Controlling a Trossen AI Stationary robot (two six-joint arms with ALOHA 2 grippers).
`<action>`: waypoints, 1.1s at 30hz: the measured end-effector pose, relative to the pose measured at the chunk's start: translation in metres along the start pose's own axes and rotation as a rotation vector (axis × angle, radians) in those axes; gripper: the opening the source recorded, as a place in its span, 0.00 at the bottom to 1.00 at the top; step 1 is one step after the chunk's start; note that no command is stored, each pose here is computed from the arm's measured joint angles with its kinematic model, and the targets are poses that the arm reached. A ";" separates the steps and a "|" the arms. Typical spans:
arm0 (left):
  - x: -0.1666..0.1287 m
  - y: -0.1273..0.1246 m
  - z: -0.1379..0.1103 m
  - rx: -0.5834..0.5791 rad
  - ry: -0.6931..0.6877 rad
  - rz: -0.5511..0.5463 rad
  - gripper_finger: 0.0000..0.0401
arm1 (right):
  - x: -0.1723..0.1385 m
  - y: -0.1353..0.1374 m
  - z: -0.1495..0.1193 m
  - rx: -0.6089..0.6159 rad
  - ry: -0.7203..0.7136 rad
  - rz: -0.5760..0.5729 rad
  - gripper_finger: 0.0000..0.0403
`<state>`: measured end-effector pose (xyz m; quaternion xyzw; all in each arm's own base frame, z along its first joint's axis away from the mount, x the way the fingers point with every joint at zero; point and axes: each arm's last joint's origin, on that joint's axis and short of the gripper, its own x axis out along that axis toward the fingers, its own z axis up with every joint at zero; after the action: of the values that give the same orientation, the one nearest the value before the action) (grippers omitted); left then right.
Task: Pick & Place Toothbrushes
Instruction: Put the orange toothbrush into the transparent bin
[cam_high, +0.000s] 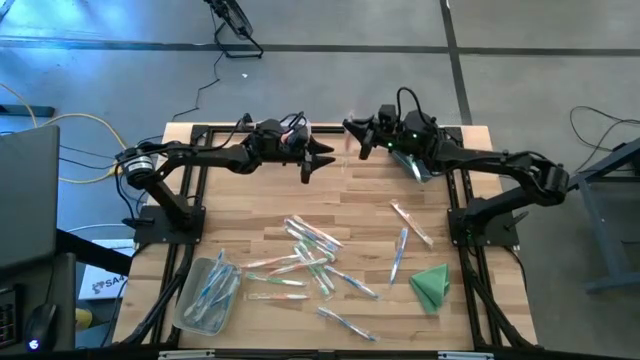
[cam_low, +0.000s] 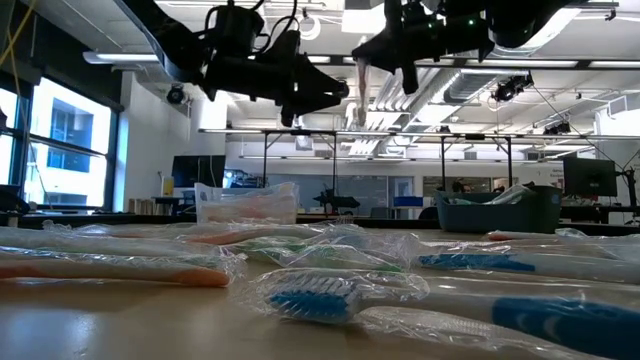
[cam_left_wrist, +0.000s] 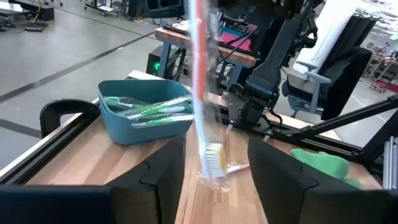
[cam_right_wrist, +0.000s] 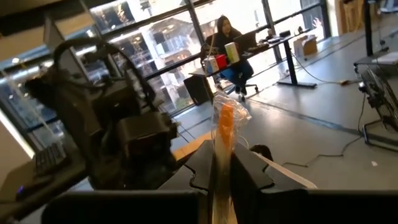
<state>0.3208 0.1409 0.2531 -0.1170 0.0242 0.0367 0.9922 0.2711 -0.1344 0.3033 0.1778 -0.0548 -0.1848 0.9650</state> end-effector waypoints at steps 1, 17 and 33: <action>0.000 0.000 0.000 -0.001 -0.001 0.001 0.42 | 0.000 0.002 -0.001 -0.013 0.002 0.006 0.06; 0.013 -0.014 -0.012 0.017 -0.004 0.024 0.38 | 0.001 0.012 -0.003 -0.084 -0.009 0.016 0.06; 0.044 -0.007 -0.006 -0.041 0.012 -0.042 0.38 | 0.001 0.020 -0.007 -0.089 0.016 0.070 0.06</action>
<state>0.3646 0.1360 0.2468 -0.1377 0.0267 0.0158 0.9900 0.2800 -0.1148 0.3041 0.1342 -0.0452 -0.1518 0.9782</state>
